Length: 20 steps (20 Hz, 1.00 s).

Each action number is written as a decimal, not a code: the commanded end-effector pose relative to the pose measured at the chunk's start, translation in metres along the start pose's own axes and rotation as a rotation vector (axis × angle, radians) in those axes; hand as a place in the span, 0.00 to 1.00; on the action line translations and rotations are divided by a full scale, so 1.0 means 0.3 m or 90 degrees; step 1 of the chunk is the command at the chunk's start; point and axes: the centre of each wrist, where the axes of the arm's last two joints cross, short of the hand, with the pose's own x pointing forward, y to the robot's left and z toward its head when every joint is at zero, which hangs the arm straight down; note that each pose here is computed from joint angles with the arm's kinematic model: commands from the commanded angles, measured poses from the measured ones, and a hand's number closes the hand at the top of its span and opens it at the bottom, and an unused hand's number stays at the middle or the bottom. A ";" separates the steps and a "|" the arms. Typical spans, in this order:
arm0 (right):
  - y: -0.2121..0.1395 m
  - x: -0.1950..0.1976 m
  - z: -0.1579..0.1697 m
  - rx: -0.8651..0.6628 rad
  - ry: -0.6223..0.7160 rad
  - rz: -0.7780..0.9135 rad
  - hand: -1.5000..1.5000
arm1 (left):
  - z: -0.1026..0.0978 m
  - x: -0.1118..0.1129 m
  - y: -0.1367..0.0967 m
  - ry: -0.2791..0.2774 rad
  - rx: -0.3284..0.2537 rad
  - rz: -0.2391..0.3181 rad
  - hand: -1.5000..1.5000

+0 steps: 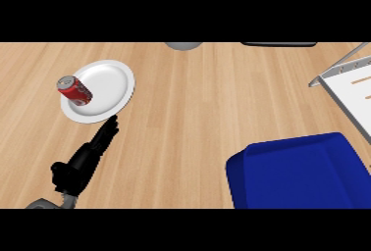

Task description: Pick the tomato from the tray and place it in the tiered basket

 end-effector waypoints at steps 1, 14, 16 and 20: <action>0.010 0.080 -0.100 0.028 0.044 0.003 1.00 | -0.113 0.091 -0.078 -0.040 -0.026 0.034 0.50; 0.343 0.130 -0.234 0.094 0.053 -0.008 1.00 | -0.128 0.072 -0.066 -0.058 -0.015 0.045 0.50; 0.377 0.219 -0.188 0.105 0.034 -0.042 1.00 | -0.128 0.068 -0.080 -0.060 -0.005 0.032 0.50; 0.381 0.216 -0.243 0.125 0.058 -0.091 1.00 | -0.137 0.090 -0.038 -0.046 -0.004 0.033 0.50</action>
